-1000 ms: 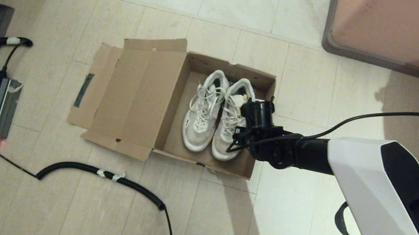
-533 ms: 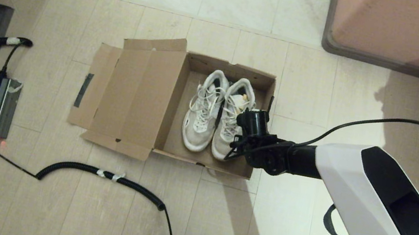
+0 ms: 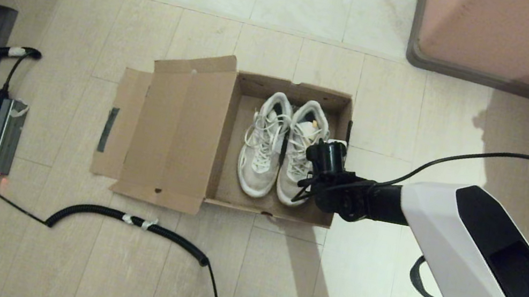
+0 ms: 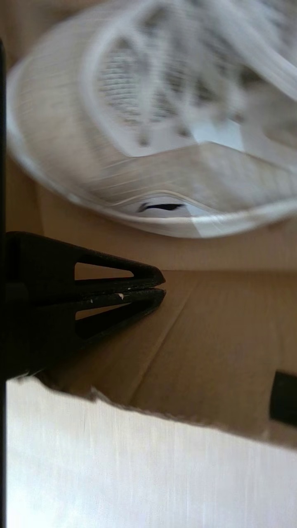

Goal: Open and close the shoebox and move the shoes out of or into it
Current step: Put the shoes out of the shoe box

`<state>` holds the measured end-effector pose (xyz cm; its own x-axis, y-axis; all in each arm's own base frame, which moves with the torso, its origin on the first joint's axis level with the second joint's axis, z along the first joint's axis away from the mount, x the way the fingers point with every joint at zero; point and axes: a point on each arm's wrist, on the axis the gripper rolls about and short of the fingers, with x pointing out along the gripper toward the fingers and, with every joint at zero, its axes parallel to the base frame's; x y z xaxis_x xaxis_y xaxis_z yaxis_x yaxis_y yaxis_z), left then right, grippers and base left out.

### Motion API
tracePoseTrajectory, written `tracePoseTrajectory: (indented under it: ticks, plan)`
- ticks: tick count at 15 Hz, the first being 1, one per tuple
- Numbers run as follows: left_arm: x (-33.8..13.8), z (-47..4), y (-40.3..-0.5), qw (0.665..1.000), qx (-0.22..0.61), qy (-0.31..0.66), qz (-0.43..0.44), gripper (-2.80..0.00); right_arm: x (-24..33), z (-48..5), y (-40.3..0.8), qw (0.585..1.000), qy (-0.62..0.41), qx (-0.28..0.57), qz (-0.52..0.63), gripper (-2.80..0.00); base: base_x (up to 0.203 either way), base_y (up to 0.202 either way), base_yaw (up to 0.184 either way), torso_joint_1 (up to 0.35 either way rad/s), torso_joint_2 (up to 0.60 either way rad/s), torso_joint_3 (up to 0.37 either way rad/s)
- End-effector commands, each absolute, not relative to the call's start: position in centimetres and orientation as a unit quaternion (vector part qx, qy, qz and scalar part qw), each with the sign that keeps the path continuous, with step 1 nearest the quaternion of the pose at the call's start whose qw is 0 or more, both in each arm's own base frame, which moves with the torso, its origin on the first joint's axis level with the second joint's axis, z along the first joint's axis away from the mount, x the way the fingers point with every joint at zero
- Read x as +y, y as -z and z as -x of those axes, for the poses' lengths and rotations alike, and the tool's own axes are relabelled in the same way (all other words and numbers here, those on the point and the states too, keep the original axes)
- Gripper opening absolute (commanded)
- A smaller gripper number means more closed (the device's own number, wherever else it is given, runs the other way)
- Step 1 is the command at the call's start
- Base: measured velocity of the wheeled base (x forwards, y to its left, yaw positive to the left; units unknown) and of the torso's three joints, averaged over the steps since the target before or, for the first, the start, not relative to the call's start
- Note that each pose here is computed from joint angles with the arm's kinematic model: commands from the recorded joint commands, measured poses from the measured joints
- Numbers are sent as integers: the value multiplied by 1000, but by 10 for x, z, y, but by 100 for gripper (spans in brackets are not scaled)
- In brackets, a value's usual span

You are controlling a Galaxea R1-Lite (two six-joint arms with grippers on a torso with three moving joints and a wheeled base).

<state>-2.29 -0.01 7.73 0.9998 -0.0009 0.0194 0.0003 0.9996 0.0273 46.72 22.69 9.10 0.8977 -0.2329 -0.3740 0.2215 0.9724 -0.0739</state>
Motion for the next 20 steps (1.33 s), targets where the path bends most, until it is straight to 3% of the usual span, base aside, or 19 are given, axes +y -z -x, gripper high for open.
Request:
tracePoseTrajectory:
  ticks: [1, 6, 13, 20]
  plan:
    - [0, 22, -75, 1000, -5, 0, -14, -280, 218, -471, -91, 972, 134, 192, 15, -280, 0, 0, 0, 0, 0, 0]
    - [0, 22, -75, 1000, -5, 0, -14, -280, 179, -475, -102, 960, 186, 207, 24, -280, 0, 0, 0, 0, 0, 0]
    - [0, 22, -75, 1000, -5, 0, -14, -280, 134, -444, -84, 932, 217, 283, 67, -280, 0, 0, 0, 0, 0, 0]
    - [0, 22, -75, 1000, -5, 0, -14, -280, 125, -401, -57, 911, 172, 363, 93, -280, 0, 0, 0, 0, 0, 0]
